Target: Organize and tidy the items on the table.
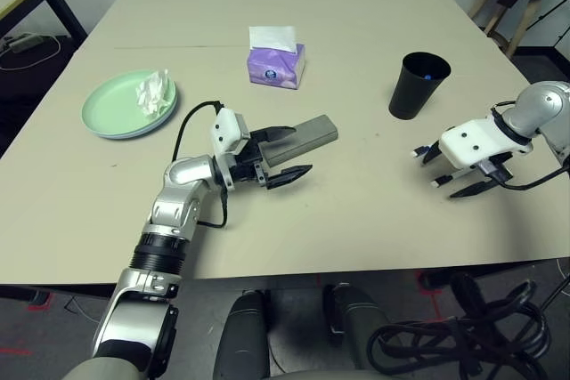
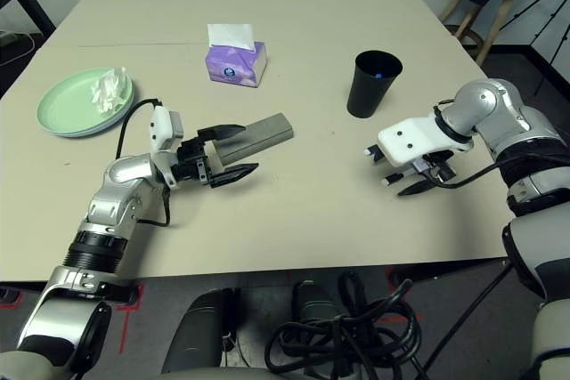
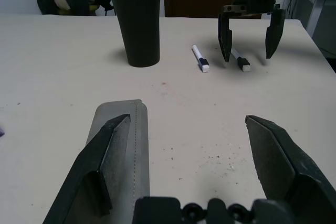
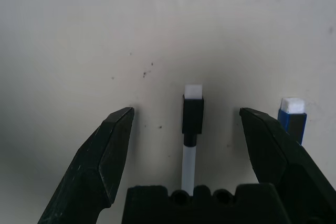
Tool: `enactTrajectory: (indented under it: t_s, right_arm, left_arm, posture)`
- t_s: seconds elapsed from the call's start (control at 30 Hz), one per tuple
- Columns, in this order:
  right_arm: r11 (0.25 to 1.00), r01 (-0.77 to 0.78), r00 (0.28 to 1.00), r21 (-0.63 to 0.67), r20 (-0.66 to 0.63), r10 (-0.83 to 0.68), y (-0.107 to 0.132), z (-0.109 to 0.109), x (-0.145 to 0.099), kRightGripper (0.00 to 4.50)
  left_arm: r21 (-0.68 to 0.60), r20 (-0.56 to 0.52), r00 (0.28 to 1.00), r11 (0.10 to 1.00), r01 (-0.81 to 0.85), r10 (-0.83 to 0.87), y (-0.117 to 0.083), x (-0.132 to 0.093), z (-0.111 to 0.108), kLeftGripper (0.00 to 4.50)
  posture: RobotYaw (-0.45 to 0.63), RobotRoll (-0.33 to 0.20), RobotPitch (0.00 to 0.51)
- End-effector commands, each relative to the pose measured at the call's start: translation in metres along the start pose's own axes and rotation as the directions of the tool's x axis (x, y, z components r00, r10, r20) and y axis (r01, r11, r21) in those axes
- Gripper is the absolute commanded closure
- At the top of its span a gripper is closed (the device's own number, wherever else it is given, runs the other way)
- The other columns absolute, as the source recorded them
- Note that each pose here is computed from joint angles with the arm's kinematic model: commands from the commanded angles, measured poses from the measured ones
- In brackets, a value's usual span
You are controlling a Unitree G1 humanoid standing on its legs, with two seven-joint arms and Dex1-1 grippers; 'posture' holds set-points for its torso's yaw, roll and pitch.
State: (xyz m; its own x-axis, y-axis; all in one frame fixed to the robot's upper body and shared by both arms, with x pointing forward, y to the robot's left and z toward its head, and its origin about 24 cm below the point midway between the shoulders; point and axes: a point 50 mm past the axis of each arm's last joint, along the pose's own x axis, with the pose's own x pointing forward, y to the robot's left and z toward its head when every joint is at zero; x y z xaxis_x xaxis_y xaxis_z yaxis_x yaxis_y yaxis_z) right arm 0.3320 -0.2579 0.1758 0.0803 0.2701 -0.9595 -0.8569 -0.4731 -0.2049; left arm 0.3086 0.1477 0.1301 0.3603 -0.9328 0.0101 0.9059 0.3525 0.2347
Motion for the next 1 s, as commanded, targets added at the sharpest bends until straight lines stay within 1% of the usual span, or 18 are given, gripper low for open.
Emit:
enactTrajectory:
  t_s: [0.03,0.33,0.63,0.73,0.87,0.9,1.0]
  right_arm:
    - [0.999,-0.027,0.999,-0.043,-0.034,0.026,-0.002,0.000,0.001,0.00]
    - [0.993,-0.025,0.998,-0.111,-0.060,0.019,-0.010,0.005,0.009,0.00]
    - [0.992,-0.071,0.989,-0.106,-0.140,0.056,-0.010,0.001,0.006,0.00]
    - [0.992,-0.074,0.989,-0.103,-0.139,0.059,-0.011,0.001,0.007,0.60]
    - [0.992,-0.077,0.991,-0.100,-0.117,0.065,-0.010,0.003,0.014,2.09]
    - [0.992,-0.078,0.992,-0.100,-0.111,0.067,-0.010,0.003,0.015,2.56]
    - [0.992,-0.082,0.993,-0.100,-0.097,0.072,-0.010,0.004,0.019,3.73]
  left_arm:
    - [-0.007,0.005,1.000,1.000,0.023,-0.023,-0.005,-0.003,0.001,0.07]
    - [0.000,-0.004,0.999,0.999,0.053,-0.053,-0.009,-0.006,0.002,0.07]
    - [0.004,-0.002,0.997,0.997,0.079,-0.079,-0.011,-0.005,0.003,0.07]
    - [0.003,0.012,0.997,0.997,0.078,-0.078,-0.010,-0.003,0.005,0.00]
    - [-0.004,0.021,0.998,0.998,0.061,-0.060,-0.009,-0.003,0.005,0.00]
    - [-0.005,0.022,0.998,0.998,0.056,-0.056,-0.008,-0.002,0.005,0.00]
    - [-0.005,0.022,0.998,0.999,0.052,-0.052,-0.008,-0.002,0.006,0.00]
  posture:
    - [0.07,0.000,0.189]
    - [0.08,0.000,0.192]
    - [0.08,0.000,0.188]
    - [0.08,0.000,0.187]
    - [0.08,0.000,0.187]
    - [0.08,0.000,0.186]
    - [0.09,0.000,0.184]
